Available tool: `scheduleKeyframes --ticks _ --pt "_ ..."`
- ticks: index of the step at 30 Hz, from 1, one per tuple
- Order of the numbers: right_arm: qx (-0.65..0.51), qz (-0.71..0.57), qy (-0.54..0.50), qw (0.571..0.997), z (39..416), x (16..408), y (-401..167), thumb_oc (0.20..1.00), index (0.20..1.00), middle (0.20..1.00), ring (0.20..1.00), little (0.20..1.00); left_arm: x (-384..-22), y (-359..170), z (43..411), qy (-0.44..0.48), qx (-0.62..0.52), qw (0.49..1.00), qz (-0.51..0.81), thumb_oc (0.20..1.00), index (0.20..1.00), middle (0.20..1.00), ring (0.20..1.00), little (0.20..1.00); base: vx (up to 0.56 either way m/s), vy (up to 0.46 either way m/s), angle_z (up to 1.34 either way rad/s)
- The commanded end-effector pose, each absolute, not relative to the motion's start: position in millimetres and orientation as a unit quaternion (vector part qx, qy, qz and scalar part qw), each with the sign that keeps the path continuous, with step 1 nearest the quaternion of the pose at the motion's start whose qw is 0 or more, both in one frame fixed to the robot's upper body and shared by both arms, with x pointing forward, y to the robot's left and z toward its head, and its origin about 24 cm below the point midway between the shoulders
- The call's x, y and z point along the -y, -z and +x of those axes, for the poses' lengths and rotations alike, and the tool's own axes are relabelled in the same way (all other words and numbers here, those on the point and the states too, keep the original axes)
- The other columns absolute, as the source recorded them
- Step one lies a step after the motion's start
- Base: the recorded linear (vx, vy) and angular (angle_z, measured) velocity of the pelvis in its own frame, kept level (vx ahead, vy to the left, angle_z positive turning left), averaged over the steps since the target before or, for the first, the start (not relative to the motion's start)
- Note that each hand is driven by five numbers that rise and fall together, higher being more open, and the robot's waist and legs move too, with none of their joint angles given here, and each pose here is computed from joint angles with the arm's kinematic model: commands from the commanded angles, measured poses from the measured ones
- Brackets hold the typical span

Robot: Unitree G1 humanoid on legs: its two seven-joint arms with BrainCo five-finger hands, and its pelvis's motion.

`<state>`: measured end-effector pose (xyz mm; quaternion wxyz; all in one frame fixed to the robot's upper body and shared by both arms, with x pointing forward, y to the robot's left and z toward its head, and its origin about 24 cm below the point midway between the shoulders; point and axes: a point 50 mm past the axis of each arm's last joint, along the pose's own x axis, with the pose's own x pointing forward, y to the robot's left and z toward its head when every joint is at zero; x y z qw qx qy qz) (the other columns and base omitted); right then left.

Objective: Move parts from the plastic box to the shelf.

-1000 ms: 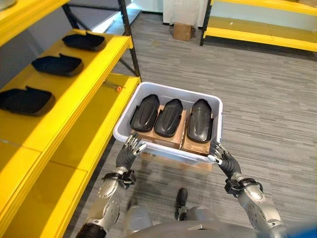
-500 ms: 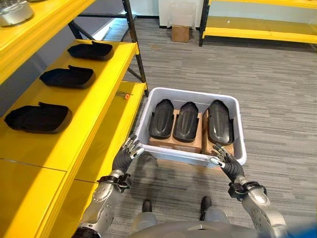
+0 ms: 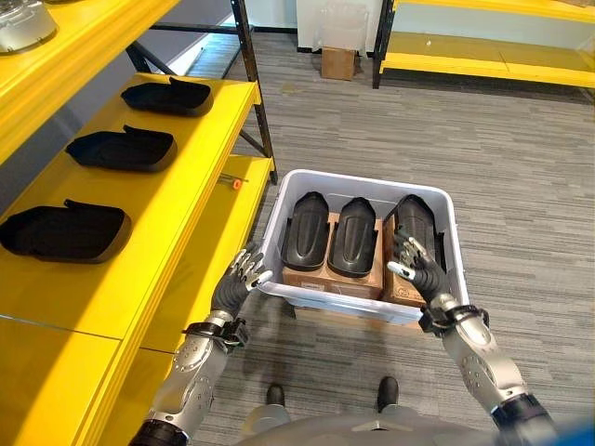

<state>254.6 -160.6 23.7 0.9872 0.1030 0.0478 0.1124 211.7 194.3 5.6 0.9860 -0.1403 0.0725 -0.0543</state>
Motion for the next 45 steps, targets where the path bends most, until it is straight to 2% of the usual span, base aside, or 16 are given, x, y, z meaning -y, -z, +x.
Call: scheduleKeyframes --ticks 1,10,20,26,31,37,45 --pt "0.121 0.071 -0.108 0.984 296 150 -98 1.0 1.0 1.0 1.0 1.0 -187 -51 233 0.099 0.035 0.986 -0.13 1.0 1.0 1.0 1.0 1.0 -0.18 -0.046 0.01" --pt "0.22 0.055 -0.057 0.972 350 131 -174 1.0 1.0 1.0 1.0 1.0 -166 -75 251 0.126 0.082 0.977 -0.152 1.0 1.0 1.0 1.0 1.0 -0.15 -0.019 -0.03" --pt "0.283 -0.001 0.03 0.959 373 145 -229 1.0 1.0 1.0 1.0 1.0 -151 -91 264 0.136 0.114 0.971 -0.161 1.0 1.0 1.0 1.0 1.0 -0.03 -0.006 -0.05" --pt "0.318 -0.005 0.048 0.947 369 147 -246 1.0 1.0 1.0 1.0 1.0 -146 -94 269 0.133 0.12 0.97 -0.166 1.0 1.0 1.0 1.0 1.0 0.0 -0.006 -0.04" --pt "0.389 -0.001 0.048 0.92 349 145 -267 1.0 1.0 1.0 1.0 1.0 -143 -98 273 0.134 0.128 0.969 -0.164 1.0 1.0 1.0 1.0 1.0 0.0 -0.01 -0.06" --pt "0.411 0.015 0.054 0.91 336 147 -264 1.0 1.0 1.0 1.0 1.0 -142 -96 272 0.133 0.127 0.969 -0.166 1.0 1.0 1.0 1.0 1.0 0.0 0.0 0.0" --pt "0.402 0.013 0.08 0.912 339 154 -259 1.0 1.0 1.0 1.0 1.0 -144 -96 270 0.131 0.127 0.969 -0.165 1.0 1.0 1.0 1.0 1.0 -0.01 -0.005 -0.04"
